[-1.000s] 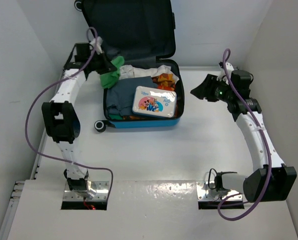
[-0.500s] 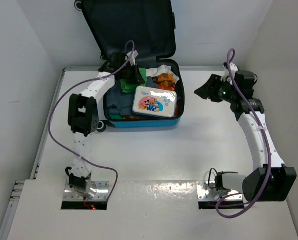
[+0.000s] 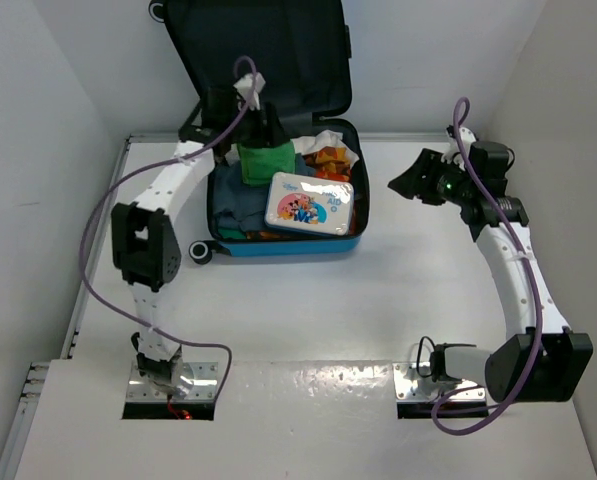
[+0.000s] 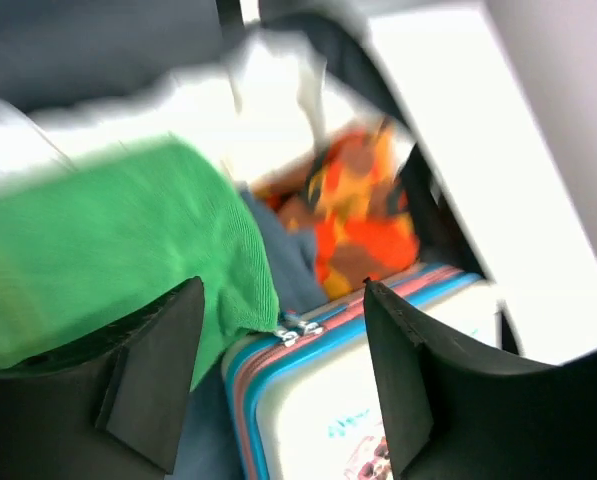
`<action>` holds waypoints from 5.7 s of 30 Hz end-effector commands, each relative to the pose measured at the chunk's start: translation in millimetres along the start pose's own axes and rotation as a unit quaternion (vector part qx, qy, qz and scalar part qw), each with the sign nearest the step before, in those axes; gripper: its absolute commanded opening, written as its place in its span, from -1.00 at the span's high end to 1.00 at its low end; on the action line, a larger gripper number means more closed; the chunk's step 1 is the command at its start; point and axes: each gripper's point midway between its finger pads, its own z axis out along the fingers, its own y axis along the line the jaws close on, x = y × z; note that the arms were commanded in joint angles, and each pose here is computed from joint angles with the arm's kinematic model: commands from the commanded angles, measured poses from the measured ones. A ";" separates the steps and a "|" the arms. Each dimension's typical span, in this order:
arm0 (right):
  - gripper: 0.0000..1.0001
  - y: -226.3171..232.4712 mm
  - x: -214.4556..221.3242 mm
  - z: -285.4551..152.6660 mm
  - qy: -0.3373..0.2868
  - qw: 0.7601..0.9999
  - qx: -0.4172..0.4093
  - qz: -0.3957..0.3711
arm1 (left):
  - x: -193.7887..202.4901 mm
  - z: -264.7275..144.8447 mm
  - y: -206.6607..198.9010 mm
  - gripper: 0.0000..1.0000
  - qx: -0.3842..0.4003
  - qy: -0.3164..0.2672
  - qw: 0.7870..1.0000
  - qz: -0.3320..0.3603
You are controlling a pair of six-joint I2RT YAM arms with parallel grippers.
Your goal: Pack the luggage
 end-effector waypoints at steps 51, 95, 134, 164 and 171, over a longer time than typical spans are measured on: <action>-0.24 -24.3 20.1 -5.1 0.025 0.999 0.023 -0.029 | -145.5 -215.2 22.2 0.22 0.064 -0.385 0.905 0.169; 0.31 -137.3 -18.8 109.0 0.040 0.968 0.035 0.247 | 20.8 -119.7 241.3 0.12 -0.135 -0.060 0.986 -0.074; 0.21 8.3 190.7 91.7 0.231 0.907 -0.072 0.346 | 5.8 -274.6 186.8 -0.74 -0.127 -0.236 0.954 -0.137; 0.26 -81.0 26.8 225.5 0.047 0.953 -0.081 0.289 | 14.5 -287.8 113.6 -0.74 -0.133 -0.240 0.961 -0.044; 0.24 -69.8 35.6 225.3 0.063 0.940 -0.126 0.310 | 22.9 -282.1 127.7 -0.74 -0.150 -0.227 0.961 -0.059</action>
